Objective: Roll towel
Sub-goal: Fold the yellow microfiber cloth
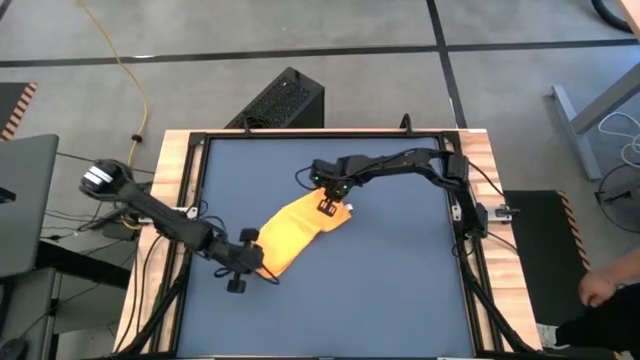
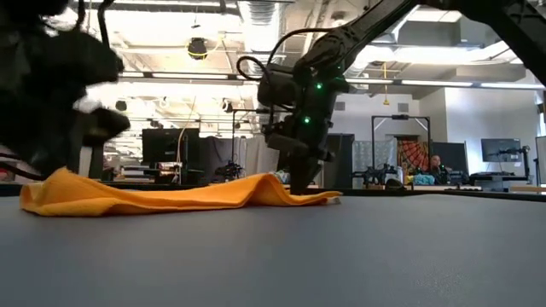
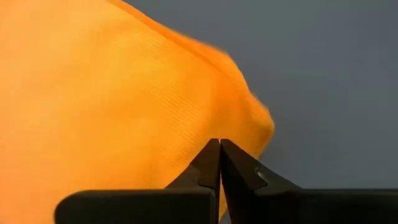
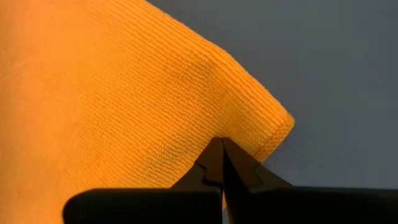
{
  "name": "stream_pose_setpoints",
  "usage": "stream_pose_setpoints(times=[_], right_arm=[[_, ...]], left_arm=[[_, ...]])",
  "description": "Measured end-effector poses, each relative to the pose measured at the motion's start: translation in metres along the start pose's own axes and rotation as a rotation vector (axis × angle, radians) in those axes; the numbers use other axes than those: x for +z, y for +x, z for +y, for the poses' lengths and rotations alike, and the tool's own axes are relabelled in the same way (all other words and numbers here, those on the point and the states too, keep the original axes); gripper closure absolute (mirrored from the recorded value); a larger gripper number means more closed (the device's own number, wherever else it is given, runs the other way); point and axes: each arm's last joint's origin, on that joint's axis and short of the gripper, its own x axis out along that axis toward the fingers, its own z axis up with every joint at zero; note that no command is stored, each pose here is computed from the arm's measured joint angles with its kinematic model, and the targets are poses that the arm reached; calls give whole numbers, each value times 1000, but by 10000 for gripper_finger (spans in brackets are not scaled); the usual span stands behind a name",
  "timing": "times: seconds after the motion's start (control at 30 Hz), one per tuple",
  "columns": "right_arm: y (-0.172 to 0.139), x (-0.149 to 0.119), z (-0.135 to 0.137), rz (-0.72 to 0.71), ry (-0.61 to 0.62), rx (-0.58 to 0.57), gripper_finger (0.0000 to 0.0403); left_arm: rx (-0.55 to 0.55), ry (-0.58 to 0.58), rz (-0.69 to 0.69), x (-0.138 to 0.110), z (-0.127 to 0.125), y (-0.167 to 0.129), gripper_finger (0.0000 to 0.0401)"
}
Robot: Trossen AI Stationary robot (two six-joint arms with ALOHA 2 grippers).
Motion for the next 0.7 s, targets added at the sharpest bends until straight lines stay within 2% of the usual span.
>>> stream_pose_setpoints(times=[0.2,0.33,0.43,0.53,0.7], right_arm=[[-23,6,3,-83,-2,28,385],[-32,8,2,-104,-12,34,385],[-35,8,3,-113,-17,38,385],[-35,7,6,-102,-24,42,385],[-35,8,2,-111,10,42,385]], left_arm=[[115,8,-170,9,-1,-59,401],[132,-34,-288,8,2,-80,401],[116,-42,-309,0,1,-70,401],[121,-30,-265,-11,-1,-49,401],[158,-29,-195,-15,-2,-33,401]])
